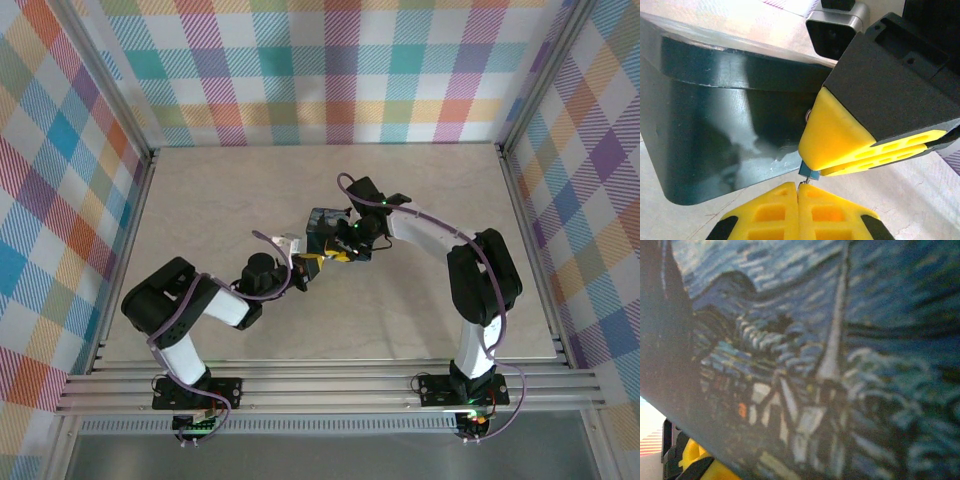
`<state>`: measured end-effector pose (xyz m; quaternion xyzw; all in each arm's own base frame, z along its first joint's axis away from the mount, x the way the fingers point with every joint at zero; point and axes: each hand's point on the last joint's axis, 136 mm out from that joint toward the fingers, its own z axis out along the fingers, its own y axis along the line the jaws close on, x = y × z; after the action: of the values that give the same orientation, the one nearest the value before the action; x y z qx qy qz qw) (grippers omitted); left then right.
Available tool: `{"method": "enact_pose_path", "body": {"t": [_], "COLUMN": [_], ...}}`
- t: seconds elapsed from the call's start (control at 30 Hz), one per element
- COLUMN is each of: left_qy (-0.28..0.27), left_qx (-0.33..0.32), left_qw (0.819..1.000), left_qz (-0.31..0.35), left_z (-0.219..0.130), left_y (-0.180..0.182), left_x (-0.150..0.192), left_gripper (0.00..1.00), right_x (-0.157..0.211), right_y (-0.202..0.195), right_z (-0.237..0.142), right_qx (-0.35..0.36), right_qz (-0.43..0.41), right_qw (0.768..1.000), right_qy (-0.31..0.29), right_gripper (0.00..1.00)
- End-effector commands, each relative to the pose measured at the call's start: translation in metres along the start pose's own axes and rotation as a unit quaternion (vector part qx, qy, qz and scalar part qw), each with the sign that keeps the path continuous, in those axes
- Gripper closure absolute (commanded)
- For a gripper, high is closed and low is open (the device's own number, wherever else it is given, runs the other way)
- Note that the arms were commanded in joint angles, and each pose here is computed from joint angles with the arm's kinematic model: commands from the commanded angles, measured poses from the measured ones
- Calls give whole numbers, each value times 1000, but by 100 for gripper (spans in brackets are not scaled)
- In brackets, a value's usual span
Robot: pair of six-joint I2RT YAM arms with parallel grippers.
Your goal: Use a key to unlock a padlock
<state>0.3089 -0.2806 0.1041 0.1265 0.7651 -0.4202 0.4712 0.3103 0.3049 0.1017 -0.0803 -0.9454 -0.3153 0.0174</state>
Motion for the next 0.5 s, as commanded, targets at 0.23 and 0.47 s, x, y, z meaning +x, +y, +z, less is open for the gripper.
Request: {"method": "enact_pose_path", "body": {"t": [0.23, 0.47], "left_qy": [-27, -51], "left_qx": [10, -2], "left_qw": [1000, 999], "left_qz": [12, -14], "left_z": [-10, -27], "left_y": [-14, -5], "left_x": [-17, -28], "left_gripper": [100, 100], "right_x": [17, 15], "right_y": [35, 32], "right_z": [-5, -13], "right_qx": [-92, -118], "right_qz": [4, 33], "right_qw": [995, 990], "right_qy": [49, 68], "right_gripper": [100, 100]}}
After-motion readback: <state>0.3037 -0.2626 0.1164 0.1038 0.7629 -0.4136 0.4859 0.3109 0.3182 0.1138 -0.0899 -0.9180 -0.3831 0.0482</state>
